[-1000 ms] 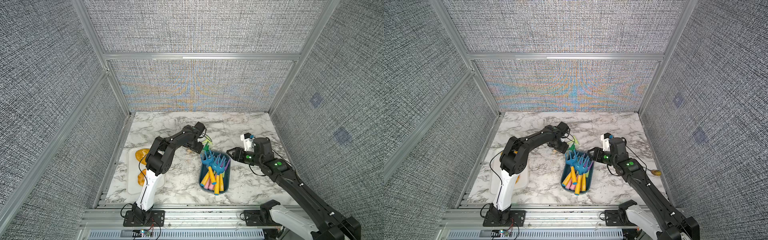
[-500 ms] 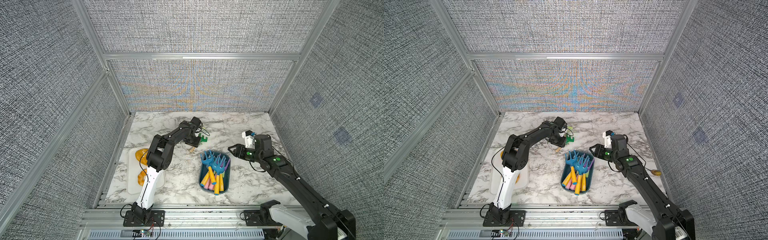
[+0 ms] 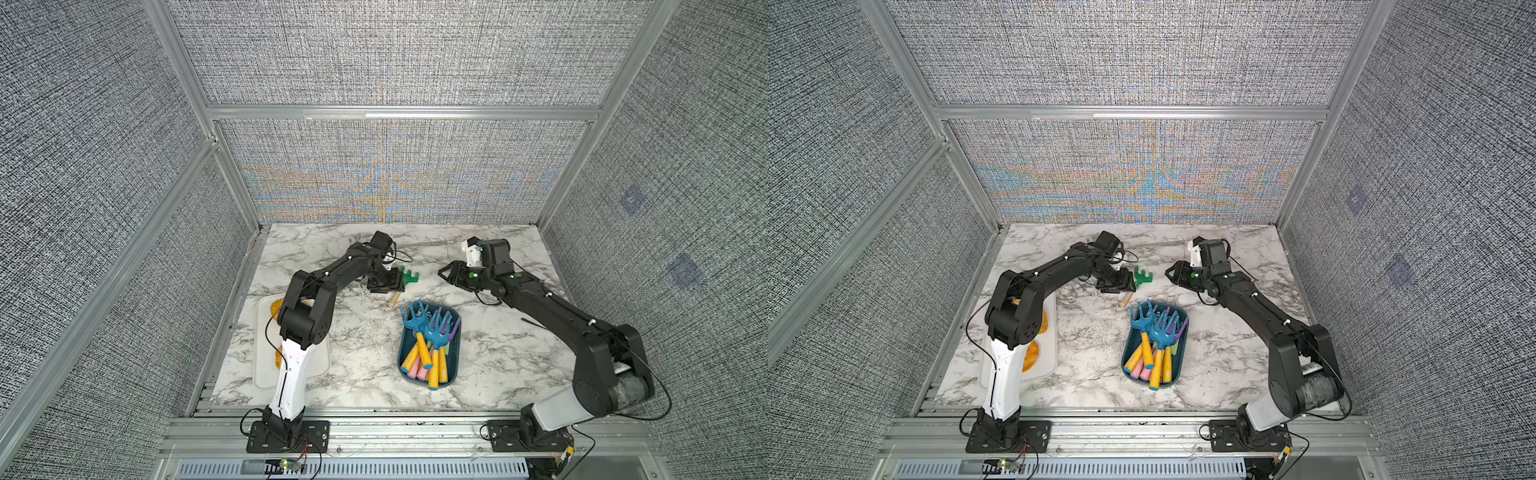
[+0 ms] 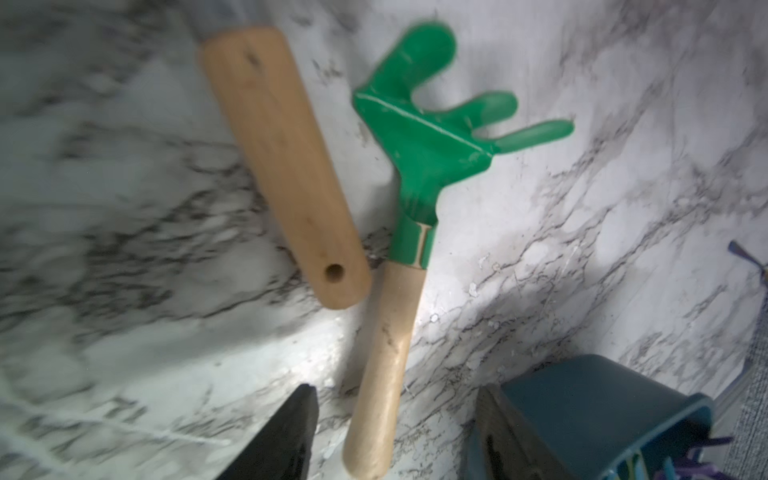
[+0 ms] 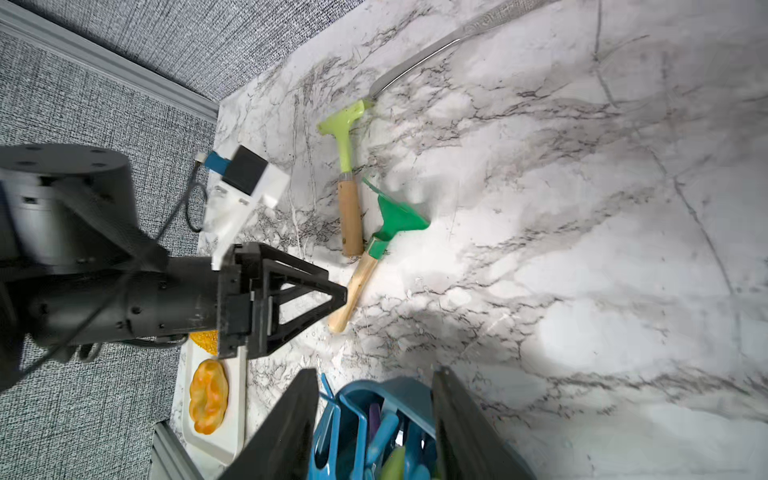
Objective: Put the rake into the storage box
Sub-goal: Adjust the rake at the center of the board, then pick up the rake at the center of the board.
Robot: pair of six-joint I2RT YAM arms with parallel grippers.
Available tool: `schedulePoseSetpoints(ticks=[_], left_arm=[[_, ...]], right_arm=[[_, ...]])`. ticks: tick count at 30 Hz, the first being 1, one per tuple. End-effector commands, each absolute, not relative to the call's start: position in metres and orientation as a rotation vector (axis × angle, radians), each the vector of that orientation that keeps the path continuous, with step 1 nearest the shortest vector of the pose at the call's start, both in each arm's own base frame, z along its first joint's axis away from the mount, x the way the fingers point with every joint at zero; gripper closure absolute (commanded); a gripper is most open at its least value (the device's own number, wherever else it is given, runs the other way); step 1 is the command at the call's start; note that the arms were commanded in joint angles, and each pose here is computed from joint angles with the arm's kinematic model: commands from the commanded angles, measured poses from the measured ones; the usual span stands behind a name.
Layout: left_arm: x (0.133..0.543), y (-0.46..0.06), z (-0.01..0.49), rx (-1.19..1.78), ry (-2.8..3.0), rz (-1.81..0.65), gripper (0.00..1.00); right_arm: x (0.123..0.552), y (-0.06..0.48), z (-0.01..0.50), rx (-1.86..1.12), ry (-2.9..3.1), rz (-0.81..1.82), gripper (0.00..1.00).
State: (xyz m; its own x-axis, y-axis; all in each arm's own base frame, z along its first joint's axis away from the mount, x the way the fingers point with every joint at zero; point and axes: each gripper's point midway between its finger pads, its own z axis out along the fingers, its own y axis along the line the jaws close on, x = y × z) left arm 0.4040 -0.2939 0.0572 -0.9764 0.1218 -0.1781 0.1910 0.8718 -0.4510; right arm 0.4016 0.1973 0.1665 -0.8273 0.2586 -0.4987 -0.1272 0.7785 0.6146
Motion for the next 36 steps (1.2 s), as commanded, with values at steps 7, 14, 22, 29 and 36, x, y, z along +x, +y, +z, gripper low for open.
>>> schedulePoseSetpoints(ticks=[7, 14, 22, 29, 36], left_arm=[[0.434, -0.258, 0.063, 0.062, 2.923, -0.62, 0.31], [0.455, -0.262, 0.041, 0.039, 2.965, -0.53, 0.27], [0.472, -0.257, 0.022, 0.023, 2.986, -0.344, 0.27], [0.477, -0.254, 0.007, 0.037, 2.982, -0.176, 0.28], [0.48, -0.243, -0.004, 0.037, 2.977, -0.008, 0.44]], right_arm=[[0.422, 0.242, 0.151, -0.013, 2.453, 0.814, 0.52], [0.415, 0.228, 0.141, 0.009, 2.478, 0.695, 0.53], [0.403, 0.214, 0.147, 0.017, 2.466, 0.64, 0.53], [0.394, 0.205, 0.154, 0.026, 2.45, 0.629, 0.53], [0.39, 0.198, 0.158, 0.03, 2.439, 0.624, 0.53]])
